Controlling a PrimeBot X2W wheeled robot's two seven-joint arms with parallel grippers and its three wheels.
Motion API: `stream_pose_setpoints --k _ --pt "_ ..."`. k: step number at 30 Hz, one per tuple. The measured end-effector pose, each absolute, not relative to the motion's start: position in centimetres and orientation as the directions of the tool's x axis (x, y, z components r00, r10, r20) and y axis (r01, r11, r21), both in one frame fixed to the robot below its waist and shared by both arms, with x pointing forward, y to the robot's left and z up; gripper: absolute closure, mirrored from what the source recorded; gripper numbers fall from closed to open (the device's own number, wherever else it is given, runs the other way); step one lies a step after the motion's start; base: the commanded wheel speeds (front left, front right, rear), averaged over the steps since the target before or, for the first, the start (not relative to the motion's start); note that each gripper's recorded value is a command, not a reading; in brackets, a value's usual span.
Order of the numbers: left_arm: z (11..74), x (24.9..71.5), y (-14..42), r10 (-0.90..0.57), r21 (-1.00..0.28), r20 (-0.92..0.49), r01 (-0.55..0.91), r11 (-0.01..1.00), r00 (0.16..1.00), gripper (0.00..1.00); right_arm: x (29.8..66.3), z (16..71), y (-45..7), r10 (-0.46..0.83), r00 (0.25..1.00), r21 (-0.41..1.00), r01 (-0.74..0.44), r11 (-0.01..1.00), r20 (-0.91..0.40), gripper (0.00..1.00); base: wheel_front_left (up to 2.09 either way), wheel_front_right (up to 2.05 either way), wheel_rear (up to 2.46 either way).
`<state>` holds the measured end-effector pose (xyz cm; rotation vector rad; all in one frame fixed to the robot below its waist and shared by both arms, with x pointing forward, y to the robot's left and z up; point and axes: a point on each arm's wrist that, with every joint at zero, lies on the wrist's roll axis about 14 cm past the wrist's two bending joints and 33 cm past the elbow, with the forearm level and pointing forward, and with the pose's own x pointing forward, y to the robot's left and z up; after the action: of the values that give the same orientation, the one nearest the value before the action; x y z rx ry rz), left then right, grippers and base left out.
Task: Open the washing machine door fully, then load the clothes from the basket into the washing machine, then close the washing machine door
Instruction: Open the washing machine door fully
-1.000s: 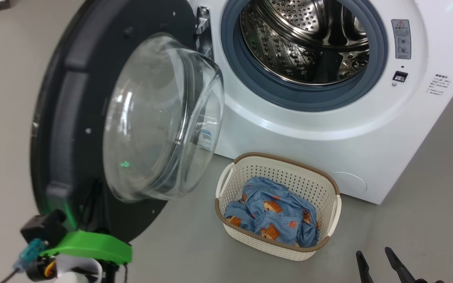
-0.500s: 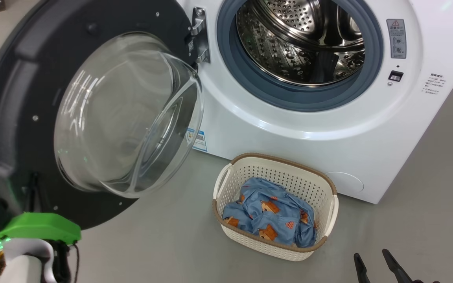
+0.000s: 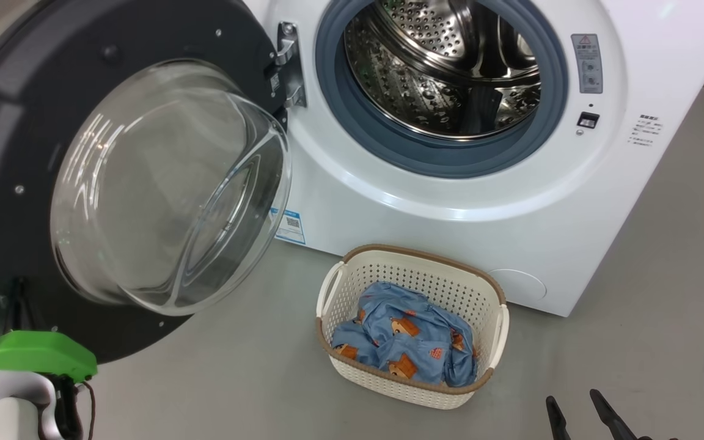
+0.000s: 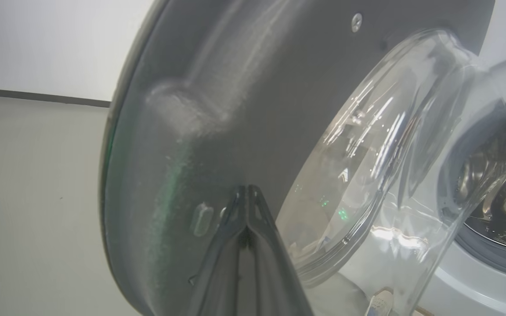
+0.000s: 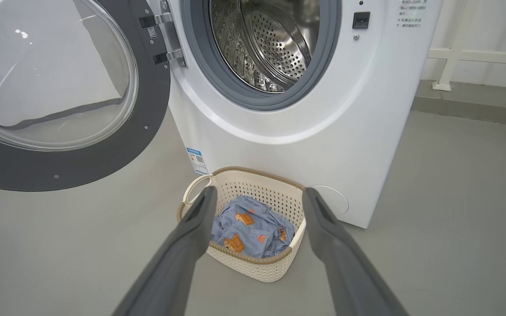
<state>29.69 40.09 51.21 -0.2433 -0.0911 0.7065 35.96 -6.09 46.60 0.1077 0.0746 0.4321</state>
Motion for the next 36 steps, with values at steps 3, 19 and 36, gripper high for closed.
stream_pose_setpoints --k 3,19,36 --pt "51.2 29.7 40.2 0.650 -0.249 0.003 -0.629 0.737 0.760 1.00 35.9 46.7 -6.4 0.413 0.909 0.117 -0.406 0.906 -0.046 0.00 0.00 0.00 0.00" --pt "54.1 30.0 38.6 0.627 -0.316 0.124 -0.569 0.759 0.769 0.74 35.4 47.3 -8.1 0.364 0.931 0.110 -0.359 0.927 -0.029 0.00 0.00 0.00 0.00" --pt "54.2 32.1 26.9 0.294 -0.270 0.189 -0.239 0.933 0.937 0.00 34.1 47.9 -11.4 0.261 0.965 0.120 -0.258 0.959 -0.009 0.00 0.00 0.00 0.00"
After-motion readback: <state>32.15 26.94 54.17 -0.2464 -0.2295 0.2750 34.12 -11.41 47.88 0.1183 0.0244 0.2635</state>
